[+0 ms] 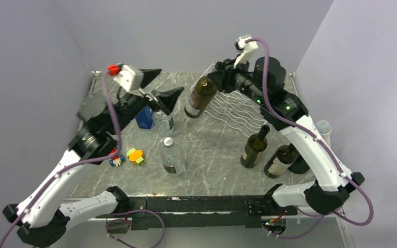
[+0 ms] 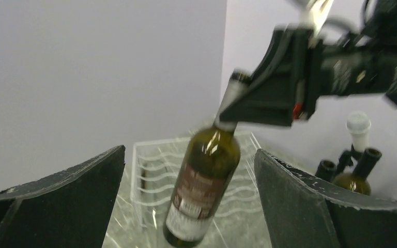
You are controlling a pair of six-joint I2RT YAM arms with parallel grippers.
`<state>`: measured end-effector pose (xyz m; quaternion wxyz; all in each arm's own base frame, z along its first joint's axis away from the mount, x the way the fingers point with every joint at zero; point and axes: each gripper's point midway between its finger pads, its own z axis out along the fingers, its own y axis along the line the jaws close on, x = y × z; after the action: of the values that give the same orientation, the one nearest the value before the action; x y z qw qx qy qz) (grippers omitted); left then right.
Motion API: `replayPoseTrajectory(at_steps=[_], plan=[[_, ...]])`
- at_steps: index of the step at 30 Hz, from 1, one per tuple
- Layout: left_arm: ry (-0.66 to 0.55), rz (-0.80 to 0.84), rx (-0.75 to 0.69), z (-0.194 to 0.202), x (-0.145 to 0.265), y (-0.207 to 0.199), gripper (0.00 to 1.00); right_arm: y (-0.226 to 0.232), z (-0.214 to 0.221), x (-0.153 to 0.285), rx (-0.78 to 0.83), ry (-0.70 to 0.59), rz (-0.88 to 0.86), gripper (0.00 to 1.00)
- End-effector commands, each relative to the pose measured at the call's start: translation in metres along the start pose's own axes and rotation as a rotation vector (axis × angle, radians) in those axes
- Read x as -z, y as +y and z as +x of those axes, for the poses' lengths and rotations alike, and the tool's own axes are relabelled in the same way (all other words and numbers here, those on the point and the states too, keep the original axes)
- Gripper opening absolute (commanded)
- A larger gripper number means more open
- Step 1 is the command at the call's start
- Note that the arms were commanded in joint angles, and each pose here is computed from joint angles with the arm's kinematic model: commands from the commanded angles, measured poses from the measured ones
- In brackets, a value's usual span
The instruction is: Put the wine bottle on the wine rack
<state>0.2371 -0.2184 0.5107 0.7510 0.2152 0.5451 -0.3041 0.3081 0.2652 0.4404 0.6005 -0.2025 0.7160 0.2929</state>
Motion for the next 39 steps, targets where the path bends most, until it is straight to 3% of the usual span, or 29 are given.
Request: replayPoseTrajectory(at_steps=[1, 7, 14, 26, 32, 39], plan=[[0.138, 0.097, 0.106, 0.069, -0.024, -0.02, 0.99, -0.004, -0.063, 0.05, -0.027, -0.182, 0.036, 0.0], [0.174, 0.38, 0.074, 0.114, -0.034, -0.063, 0.99, -0.021, -0.07, 0.074, -0.044, -0.194, 0.118, 0.0], [0.297, 0.584, 0.09, 0.153, -0.041, -0.092, 0.99, -0.005, -0.076, 0.089, -0.051, -0.205, 0.035, 0.0], [0.304, 0.536, 0.078, 0.177, -0.051, -0.083, 0.99, 0.034, -0.09, 0.117, -0.001, -0.261, -0.162, 0.0], [0.293, 0.501, 0.081, 0.179, -0.052, -0.079, 0.99, 0.037, -0.102, 0.13, -0.017, -0.336, -0.17, 0.0], [0.268, 0.603, 0.072, 0.172, -0.044, -0.093, 0.99, 0.045, -0.106, 0.135, -0.036, -0.364, -0.216, 0.0]])
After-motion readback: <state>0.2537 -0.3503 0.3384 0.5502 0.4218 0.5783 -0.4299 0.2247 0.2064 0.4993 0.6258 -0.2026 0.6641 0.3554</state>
